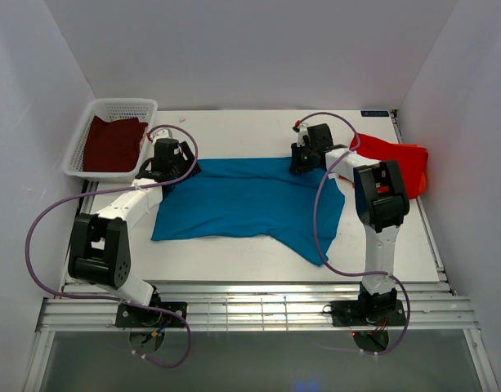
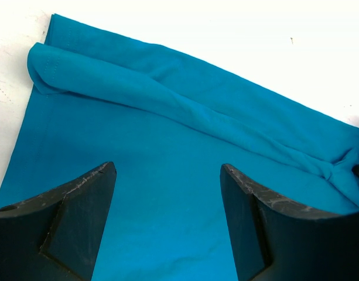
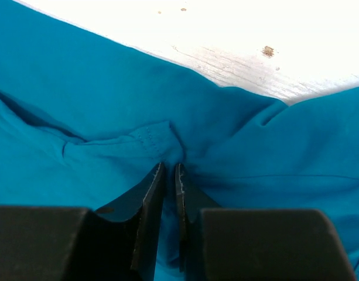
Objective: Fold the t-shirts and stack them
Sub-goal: Fold the tshirt
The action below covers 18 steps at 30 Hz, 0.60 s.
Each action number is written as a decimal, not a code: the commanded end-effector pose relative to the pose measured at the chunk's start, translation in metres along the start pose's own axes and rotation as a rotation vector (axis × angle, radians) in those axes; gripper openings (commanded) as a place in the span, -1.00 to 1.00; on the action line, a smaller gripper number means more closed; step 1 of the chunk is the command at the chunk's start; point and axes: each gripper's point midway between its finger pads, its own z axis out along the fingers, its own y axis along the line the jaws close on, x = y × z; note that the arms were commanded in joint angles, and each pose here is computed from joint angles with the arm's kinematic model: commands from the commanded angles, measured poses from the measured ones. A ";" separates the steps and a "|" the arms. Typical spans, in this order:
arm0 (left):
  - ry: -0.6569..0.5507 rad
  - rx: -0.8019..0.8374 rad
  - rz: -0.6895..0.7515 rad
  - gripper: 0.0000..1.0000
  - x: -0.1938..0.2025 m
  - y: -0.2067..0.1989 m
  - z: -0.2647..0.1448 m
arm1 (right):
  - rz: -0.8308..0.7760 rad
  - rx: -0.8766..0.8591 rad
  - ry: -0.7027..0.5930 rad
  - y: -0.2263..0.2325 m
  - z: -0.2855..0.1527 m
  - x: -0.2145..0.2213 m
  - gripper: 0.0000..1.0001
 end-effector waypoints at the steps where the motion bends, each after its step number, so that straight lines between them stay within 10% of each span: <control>1: -0.037 0.010 -0.011 0.65 -0.014 -0.003 -0.006 | -0.025 0.001 -0.057 0.004 -0.017 -0.022 -0.63; 18: -0.018 0.034 -0.017 0.64 -0.008 -0.006 -0.007 | -0.055 -0.041 -0.020 0.038 -0.052 0.027 -0.63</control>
